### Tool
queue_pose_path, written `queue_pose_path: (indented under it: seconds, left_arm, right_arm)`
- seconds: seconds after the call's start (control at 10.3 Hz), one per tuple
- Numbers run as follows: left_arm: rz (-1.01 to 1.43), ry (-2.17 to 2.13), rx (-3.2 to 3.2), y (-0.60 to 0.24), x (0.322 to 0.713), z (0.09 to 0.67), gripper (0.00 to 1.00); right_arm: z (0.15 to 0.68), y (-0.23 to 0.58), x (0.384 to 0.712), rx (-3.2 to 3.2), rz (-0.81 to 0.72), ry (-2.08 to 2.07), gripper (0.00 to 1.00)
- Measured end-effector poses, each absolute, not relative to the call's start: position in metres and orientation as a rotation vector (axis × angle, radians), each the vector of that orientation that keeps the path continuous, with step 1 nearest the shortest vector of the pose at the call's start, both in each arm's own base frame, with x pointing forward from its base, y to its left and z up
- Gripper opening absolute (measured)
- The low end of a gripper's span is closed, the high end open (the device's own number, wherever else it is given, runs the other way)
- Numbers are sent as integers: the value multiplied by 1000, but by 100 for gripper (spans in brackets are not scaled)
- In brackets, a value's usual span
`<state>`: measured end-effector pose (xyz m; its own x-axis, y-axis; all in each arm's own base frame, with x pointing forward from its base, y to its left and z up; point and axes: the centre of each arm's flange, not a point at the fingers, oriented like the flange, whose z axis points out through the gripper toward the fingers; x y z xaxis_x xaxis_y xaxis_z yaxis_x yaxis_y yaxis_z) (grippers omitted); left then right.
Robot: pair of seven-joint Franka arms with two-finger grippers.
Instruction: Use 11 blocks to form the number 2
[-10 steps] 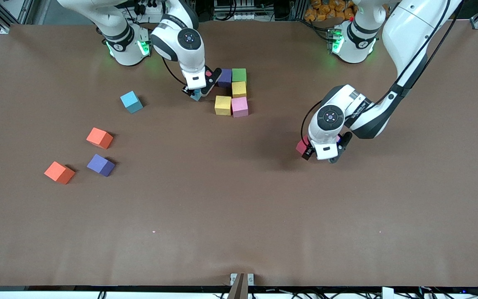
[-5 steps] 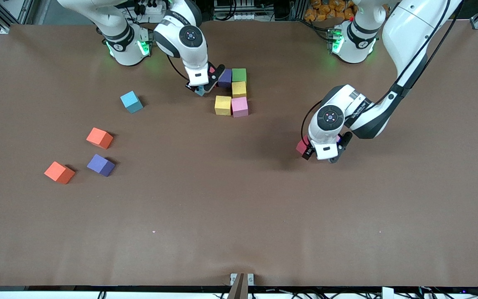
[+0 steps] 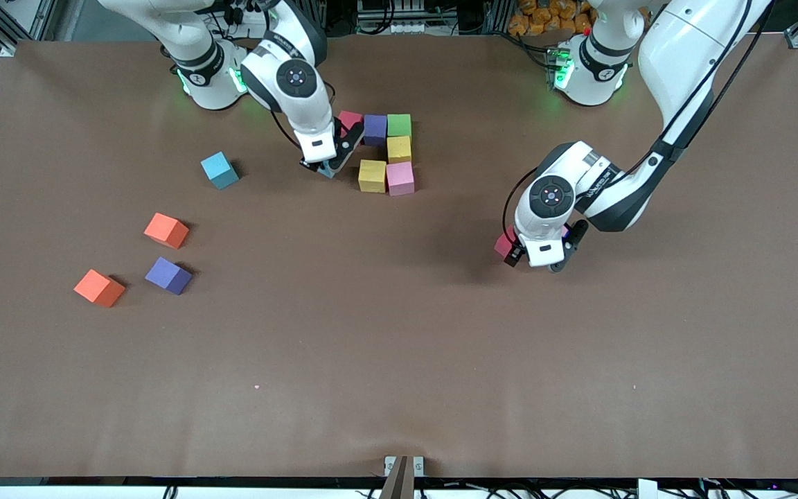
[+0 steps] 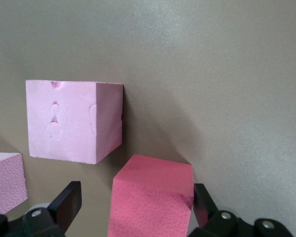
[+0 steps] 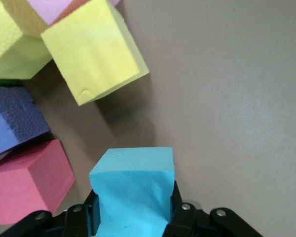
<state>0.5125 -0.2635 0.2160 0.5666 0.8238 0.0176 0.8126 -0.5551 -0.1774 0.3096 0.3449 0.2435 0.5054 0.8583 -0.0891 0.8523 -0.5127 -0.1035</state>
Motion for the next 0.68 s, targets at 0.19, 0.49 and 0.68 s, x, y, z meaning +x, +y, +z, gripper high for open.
queue_pose_path:
  seconds: [0.19, 0.49, 0.68]
  left_arm:
    - [100, -1387, -2631, -263, 513, 216, 100]
    - [96, -1385, -2624, -260, 514, 219, 100]
    - [95, -1376, -2619, -253, 517, 221, 100]
  right_arm:
    - [246, 354, 311, -2655, 138, -1549, 55]
    - [246, 367, 321, -2612, 109, -1589, 55]
    - [239, 372, 322, -2575, 91, -1636, 55]
